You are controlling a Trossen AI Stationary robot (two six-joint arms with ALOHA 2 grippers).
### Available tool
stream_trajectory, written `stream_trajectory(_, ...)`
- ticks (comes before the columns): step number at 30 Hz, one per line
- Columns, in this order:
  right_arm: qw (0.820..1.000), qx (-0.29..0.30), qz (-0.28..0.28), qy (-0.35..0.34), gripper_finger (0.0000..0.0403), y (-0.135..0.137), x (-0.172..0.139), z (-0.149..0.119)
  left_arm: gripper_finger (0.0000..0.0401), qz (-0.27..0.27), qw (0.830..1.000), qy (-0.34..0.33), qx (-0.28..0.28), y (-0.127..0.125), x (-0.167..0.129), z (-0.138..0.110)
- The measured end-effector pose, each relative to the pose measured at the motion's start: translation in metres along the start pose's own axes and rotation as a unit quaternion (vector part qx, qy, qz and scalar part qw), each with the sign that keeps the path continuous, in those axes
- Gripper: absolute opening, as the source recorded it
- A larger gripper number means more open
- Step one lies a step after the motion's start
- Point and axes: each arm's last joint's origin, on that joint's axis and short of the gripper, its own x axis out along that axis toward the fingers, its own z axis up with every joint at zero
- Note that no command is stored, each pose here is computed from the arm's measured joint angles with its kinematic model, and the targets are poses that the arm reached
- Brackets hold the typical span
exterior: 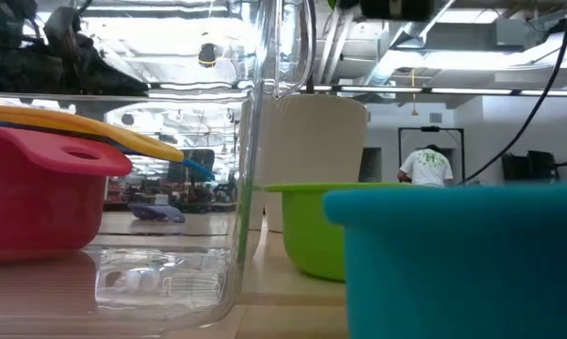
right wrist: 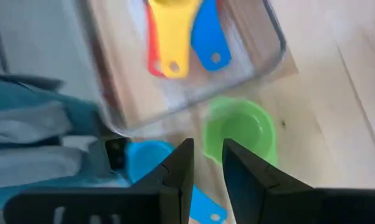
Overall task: Nest measuring cups in basket
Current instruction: Stack the green measuring cup on the yellow measuring cup
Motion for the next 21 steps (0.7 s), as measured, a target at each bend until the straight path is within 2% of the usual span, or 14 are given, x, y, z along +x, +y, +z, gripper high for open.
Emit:
stream_trajectory(4, 1.000, -0.009, -0.023, 0.003, 0.0107, 0.000, 0.026, -0.003, 0.0059, 0.002, 1.000, 0.006, 0.001, 0.000, 0.001, -0.001)
stream_trajectory(12, 0.991, -0.028, -0.129, -0.002, 0.0107, -0.004, 0.044, -0.020, 0.0059, 0.004, 1.000, 0.012, 0.003, 0.001, 0.001, -0.002)
stream_trajectory(21, 0.990, -0.021, -0.136, -0.025, 0.0107, 0.001, 0.053, -0.024, 0.0059, 0.007, 1.000, 0.014, 0.004, 0.001, 0.001, -0.003)
